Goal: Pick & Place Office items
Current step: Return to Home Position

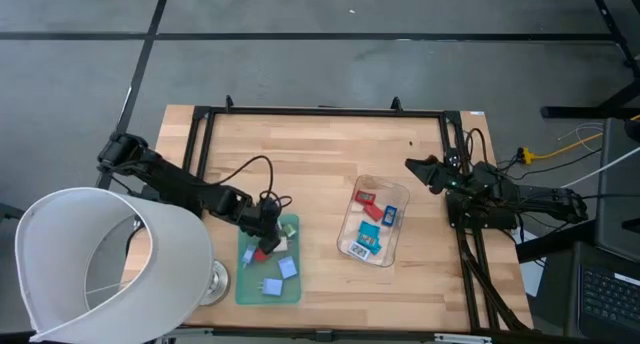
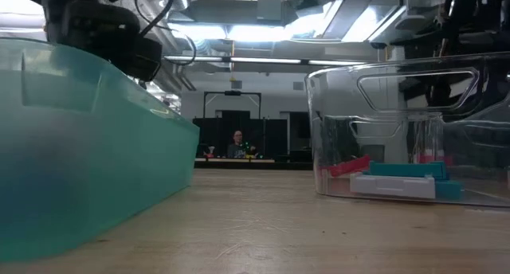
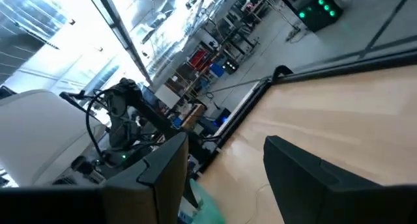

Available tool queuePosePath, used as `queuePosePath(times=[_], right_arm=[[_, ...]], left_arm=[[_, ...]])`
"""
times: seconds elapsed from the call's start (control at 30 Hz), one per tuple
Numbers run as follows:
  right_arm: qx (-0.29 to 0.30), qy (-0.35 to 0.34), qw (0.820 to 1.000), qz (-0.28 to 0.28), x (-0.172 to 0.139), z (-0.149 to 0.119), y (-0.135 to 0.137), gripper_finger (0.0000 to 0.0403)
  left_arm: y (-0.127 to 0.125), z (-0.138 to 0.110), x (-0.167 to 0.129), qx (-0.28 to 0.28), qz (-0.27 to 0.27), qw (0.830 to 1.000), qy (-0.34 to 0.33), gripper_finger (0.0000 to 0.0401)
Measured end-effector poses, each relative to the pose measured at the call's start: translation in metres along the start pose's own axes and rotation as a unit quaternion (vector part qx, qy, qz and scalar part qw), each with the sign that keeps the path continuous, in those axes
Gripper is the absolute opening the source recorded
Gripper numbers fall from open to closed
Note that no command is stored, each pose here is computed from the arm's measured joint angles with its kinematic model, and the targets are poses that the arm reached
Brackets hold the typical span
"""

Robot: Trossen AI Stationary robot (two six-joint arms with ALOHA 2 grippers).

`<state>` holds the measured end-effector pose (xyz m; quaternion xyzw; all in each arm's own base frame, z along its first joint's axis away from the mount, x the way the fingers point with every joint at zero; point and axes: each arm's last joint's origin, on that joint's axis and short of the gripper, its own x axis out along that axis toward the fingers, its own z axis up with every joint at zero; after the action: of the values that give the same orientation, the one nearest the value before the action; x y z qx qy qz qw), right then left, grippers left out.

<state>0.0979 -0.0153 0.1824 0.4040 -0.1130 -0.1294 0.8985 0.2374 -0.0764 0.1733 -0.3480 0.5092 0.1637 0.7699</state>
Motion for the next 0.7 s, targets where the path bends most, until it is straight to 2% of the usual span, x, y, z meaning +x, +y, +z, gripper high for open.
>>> queuePosePath(times=[0.1,0.17,0.2,0.27,0.3,0.37,0.4,0.47,0.57,0.63,0.7], right_arm=[[0.010,-0.021,1.000,0.021,0.000,0.004,0.004,0.0201],[-0.021,-0.062,0.993,0.097,-0.002,0.014,0.017,0.0201],[-0.053,-0.088,0.982,0.159,-0.006,0.021,0.026,0.0201],[-0.120,-0.140,0.944,0.273,-0.017,0.037,0.047,0.0201],[-0.145,-0.160,0.925,0.313,-0.022,0.046,0.057,0.0201],[-0.169,-0.164,0.901,0.363,-0.031,0.062,0.076,0.0200],[-0.175,-0.148,0.897,0.377,-0.034,0.070,0.085,0.0200],[-0.175,-0.104,0.903,0.378,-0.038,0.083,0.100,0.0200],[-0.214,-0.051,0.907,0.358,-0.039,0.100,0.121,0.0200],[-0.257,-0.036,0.898,0.356,-0.039,0.109,0.132,0.0200],[-0.282,-0.014,0.895,0.344,-0.037,0.112,0.137,0.0200]], left_arm=[[0.000,0.001,-0.006,0.021,0.014,0.999,-0.045,0.0250],[-0.001,0.003,-0.022,0.041,0.018,0.992,-0.117,0.0251],[-0.002,0.005,-0.034,0.040,0.011,0.986,-0.160,0.0251],[0.002,0.009,-0.064,0.036,-0.004,0.970,-0.242,0.0251],[0.004,0.010,-0.079,0.038,-0.017,0.960,-0.278,0.0251],[0.010,0.010,-0.115,0.040,-0.056,0.935,-0.348,0.0251],[0.014,0.010,-0.135,0.043,-0.087,0.917,-0.388,0.0251],[0.024,0.007,-0.179,0.060,-0.160,0.867,-0.468,0.0251],[0.048,-0.003,-0.237,0.094,-0.238,0.775,-0.578,0.0253],[0.070,-0.015,-0.265,0.104,-0.277,0.723,-0.624,0.0253],[0.093,-0.027,-0.283,0.107,-0.326,0.686,-0.641,0.0253]])
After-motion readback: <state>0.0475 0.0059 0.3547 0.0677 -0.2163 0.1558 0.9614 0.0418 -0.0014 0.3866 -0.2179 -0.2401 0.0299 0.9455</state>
